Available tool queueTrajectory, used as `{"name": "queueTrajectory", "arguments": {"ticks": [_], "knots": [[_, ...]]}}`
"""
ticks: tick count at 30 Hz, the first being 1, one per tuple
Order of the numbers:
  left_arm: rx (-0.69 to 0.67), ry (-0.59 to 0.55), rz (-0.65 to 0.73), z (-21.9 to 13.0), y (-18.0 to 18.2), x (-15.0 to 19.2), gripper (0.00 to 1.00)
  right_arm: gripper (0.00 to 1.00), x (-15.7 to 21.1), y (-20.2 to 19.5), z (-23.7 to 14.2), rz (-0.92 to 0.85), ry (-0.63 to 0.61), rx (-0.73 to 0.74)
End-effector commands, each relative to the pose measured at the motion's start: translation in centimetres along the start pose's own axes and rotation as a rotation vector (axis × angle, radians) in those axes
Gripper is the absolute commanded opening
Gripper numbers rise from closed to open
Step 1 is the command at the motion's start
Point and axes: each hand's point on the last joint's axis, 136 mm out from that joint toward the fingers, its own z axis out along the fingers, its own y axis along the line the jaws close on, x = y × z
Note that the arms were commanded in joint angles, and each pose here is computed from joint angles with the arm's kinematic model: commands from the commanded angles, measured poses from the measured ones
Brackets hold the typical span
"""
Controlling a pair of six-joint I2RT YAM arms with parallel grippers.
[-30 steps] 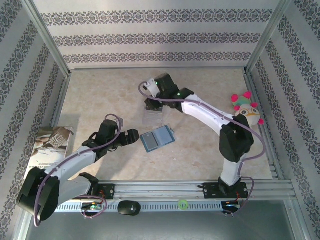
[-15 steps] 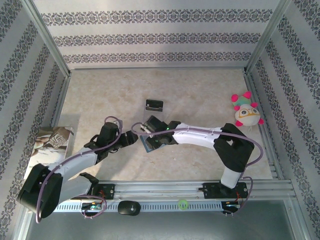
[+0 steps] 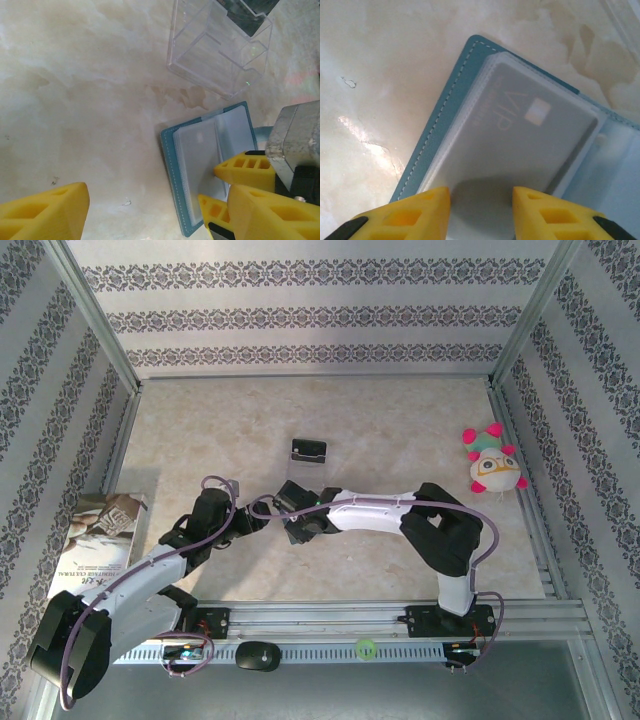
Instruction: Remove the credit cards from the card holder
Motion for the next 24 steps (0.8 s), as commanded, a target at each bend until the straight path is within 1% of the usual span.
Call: {"name": "queueTrajectory", "arguments": {"ticks": [1,3,6,9,10,12,17,19,24], "knots": [[-0.004,0.024,0.019,0.0,0.3,0.8,0.72,0.31,1.7,-0.3,1.1,-0.002,0.072,0.043],[0.007,0.030,0.025,0.0,0.0,0.8,0.71,0.21,2.1,-0.2,1.4,0.010,0.086,0.039],[0.022,0.040,0.034,0.1,-0.3,1.0,0.70,0.09,2.3,-0.2,1.5,0.035,0.087,0.041],[0.044,0.048,0.038,0.3,-0.7,1.1,0.70,0.02,1.5,-0.1,0.7,0.086,0.041,0.017],[0.046,0.052,0.040,0.4,-0.9,1.2,0.67,0.00,1.1,-0.1,0.3,0.117,0.017,-0.005],[0.052,0.065,0.043,0.9,-1.2,1.5,0.61,0.00,0.5,0.0,-0.3,0.187,-0.021,-0.049],[0.077,0.070,0.076,2.2,-3.0,1.6,0.35,0.00,-0.4,-0.1,-2.3,0.366,-0.103,-0.155],[0.098,0.073,0.093,2.7,-4.2,1.6,0.32,0.00,-0.1,-0.6,-2.8,0.422,-0.121,-0.161],[0.135,0.086,0.145,4.1,-7.2,2.0,0.32,0.00,0.5,-1.7,-3.8,0.555,-0.175,-0.208]]}}
